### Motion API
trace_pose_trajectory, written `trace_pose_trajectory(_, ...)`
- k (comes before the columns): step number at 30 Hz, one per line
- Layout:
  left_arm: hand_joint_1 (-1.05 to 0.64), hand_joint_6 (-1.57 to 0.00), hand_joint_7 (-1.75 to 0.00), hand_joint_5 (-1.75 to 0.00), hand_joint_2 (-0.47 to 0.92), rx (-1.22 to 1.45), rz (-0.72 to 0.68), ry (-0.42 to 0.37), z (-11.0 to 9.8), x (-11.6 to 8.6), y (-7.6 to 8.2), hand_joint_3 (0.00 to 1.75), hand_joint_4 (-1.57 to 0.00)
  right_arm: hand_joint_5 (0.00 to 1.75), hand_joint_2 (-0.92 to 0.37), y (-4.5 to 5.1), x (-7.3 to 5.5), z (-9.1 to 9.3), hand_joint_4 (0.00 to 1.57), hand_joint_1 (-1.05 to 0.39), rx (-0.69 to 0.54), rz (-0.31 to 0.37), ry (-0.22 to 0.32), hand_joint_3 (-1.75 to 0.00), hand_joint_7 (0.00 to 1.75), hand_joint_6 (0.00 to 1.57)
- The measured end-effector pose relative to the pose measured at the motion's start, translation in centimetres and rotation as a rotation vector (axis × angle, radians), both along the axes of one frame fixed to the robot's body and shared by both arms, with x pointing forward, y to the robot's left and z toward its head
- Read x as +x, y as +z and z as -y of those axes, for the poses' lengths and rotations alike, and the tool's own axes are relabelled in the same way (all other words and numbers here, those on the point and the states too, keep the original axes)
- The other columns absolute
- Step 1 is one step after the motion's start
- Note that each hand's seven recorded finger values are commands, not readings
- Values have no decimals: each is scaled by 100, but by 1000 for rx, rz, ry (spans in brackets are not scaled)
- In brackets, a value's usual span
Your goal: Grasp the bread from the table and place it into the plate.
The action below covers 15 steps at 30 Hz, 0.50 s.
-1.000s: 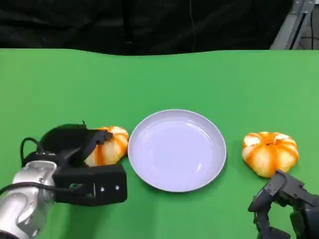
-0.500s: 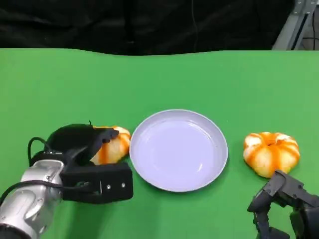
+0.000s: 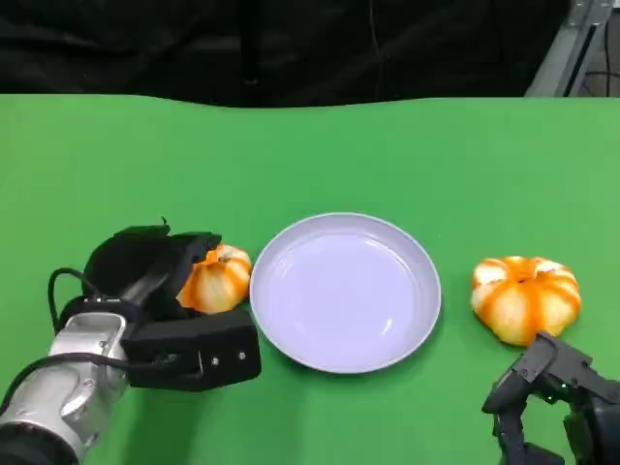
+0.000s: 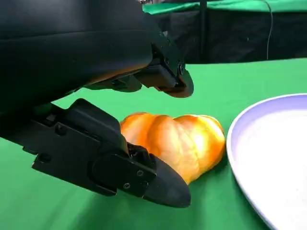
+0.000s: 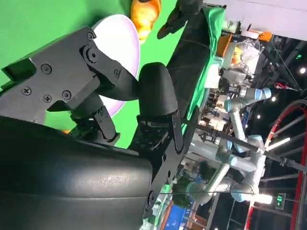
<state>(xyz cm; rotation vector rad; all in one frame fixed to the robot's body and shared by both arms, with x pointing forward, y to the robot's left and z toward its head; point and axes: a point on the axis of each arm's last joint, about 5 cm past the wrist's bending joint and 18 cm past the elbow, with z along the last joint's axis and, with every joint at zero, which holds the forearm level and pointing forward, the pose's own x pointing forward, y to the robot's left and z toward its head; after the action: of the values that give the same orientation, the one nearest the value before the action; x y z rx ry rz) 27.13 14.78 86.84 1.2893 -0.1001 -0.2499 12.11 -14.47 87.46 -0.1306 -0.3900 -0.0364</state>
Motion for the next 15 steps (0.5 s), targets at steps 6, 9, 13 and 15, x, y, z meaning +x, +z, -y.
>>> trace_pose_trajectory(6,-74,-62,-1,-4,88,16,24,18,-31,-15,-88,0,-45,175,-52,1,1,0,83,-12,-1,0,2,-119,151,75)
trace_pose_trajectory(9,-75,-63,-1,-4,88,21,32,7,-36,-38,-138,0,-46,175,-52,0,0,1,83,-12,-1,0,3,-120,151,75)
trace_pose_trajectory(13,-77,-63,0,-4,89,35,24,10,-56,-69,-216,0,-48,175,-52,-2,1,3,84,-12,-2,0,2,-120,152,75)
trace_pose_trajectory(15,-77,-62,0,-4,90,37,19,13,-59,-72,-236,1,-48,175,-52,-3,1,4,84,-12,-2,-1,2,-120,152,75)
